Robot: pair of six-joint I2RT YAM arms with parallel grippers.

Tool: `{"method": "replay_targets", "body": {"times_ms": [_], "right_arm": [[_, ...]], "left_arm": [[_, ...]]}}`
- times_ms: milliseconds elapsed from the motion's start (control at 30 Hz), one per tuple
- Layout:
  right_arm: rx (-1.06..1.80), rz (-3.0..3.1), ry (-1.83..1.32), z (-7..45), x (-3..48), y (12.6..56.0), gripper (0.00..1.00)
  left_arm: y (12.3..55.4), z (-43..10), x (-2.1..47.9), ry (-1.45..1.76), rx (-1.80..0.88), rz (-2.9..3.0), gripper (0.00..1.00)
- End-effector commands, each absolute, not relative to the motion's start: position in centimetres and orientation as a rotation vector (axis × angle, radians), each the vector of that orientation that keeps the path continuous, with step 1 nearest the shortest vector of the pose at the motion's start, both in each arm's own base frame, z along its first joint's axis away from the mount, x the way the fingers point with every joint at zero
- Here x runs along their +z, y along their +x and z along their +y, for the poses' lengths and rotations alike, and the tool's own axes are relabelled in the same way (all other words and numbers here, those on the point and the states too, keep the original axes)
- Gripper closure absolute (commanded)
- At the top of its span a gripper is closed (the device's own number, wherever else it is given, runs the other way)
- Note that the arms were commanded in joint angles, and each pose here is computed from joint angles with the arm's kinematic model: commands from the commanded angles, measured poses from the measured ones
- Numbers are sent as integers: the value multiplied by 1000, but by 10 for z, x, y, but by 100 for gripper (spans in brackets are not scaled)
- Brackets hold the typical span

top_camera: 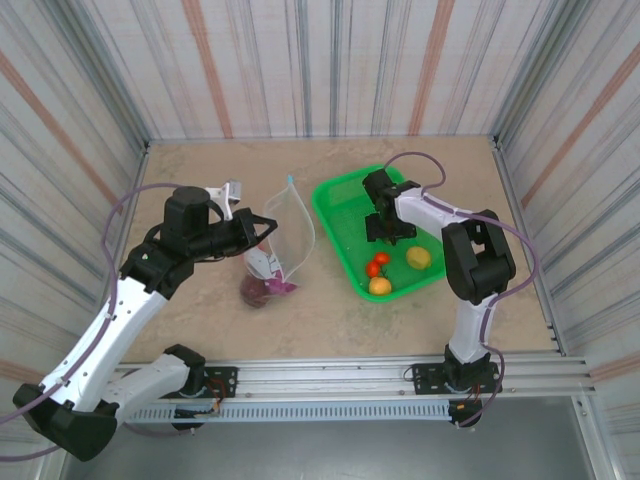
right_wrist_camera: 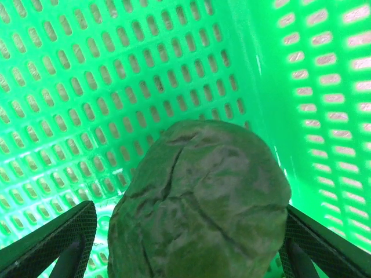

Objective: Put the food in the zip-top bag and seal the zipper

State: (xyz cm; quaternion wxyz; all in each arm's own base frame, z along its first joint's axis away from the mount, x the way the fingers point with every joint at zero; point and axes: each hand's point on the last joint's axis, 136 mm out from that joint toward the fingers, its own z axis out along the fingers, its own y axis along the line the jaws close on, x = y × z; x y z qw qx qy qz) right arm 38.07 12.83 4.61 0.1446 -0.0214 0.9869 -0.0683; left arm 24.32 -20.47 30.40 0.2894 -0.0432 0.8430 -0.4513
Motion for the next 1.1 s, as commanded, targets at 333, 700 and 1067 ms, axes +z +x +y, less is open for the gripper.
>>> {"method": "replay_targets", "body": {"times_ms": [333, 700, 1067], "right_arm": [[-125, 2826, -50, 145, 45, 398, 36], [2, 2727, 12, 154, 105, 402, 55], [447, 2443, -30, 201, 264, 345, 53]], "left_arm": [[236, -210, 318, -71, -1237, 2259, 100], [242, -216, 317, -63, -1257, 2259, 100], [258, -230, 325, -54, -1297, 2245, 100]]}}
